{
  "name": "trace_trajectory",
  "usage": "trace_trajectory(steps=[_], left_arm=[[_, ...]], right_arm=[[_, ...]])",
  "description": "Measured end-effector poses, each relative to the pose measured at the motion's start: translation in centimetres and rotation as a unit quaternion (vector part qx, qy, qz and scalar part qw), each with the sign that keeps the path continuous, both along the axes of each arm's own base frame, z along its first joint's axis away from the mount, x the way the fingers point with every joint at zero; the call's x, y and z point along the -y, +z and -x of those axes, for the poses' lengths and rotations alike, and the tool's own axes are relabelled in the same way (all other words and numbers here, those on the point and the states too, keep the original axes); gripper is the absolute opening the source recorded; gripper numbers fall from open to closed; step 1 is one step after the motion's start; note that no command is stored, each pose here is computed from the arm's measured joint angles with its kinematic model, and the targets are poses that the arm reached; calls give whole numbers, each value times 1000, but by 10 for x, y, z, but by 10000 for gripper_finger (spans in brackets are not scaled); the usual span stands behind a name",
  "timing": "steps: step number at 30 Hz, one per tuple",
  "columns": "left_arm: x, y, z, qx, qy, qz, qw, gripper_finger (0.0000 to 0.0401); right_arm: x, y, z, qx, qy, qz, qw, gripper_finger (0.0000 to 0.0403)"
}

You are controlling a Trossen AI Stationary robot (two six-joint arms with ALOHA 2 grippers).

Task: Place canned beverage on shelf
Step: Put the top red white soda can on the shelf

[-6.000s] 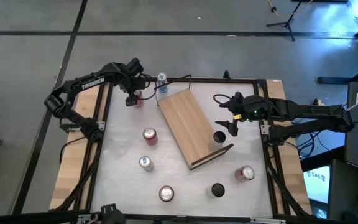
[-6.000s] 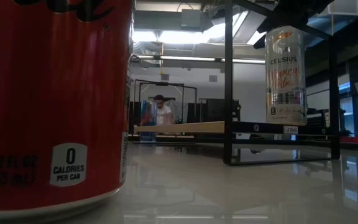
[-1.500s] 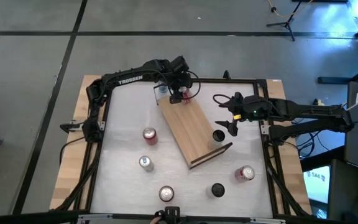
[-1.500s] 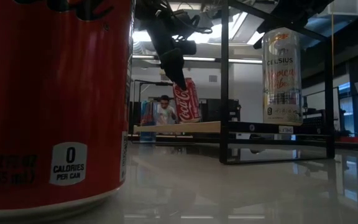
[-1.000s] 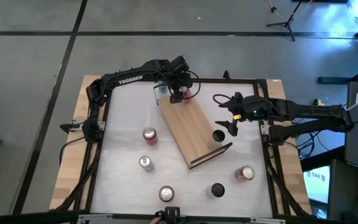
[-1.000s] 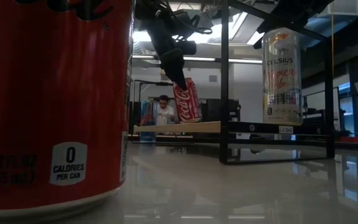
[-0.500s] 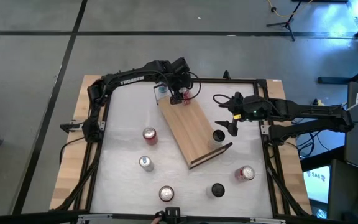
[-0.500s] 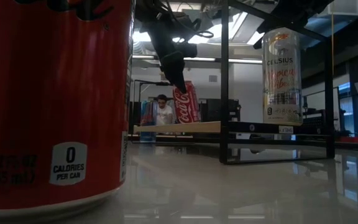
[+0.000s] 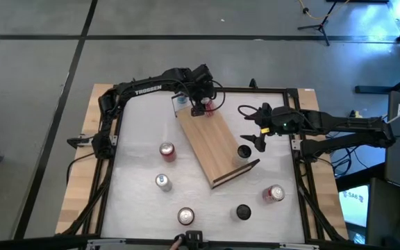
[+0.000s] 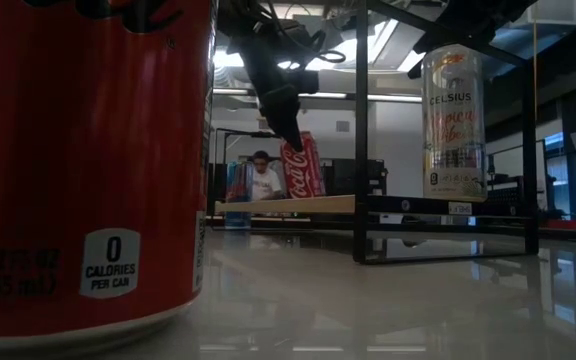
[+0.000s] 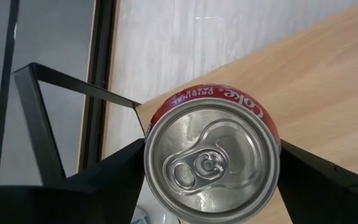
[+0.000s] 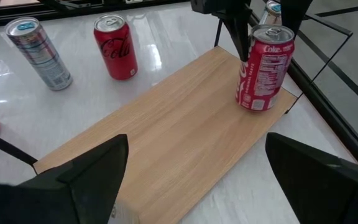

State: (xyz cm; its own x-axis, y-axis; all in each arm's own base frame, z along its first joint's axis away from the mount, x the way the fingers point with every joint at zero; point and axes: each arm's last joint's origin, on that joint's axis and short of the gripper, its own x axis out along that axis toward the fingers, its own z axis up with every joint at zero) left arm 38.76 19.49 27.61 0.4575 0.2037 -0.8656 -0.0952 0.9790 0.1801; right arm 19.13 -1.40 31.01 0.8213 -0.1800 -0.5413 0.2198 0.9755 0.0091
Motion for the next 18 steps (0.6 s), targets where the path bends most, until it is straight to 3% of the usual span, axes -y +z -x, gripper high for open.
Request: trace_trajectory(steps=[18], left_arm=[[1,1,-3,9,-5,-14,1000,317]], right_arm=[[0,0,0,0,0,0,1000,374]])
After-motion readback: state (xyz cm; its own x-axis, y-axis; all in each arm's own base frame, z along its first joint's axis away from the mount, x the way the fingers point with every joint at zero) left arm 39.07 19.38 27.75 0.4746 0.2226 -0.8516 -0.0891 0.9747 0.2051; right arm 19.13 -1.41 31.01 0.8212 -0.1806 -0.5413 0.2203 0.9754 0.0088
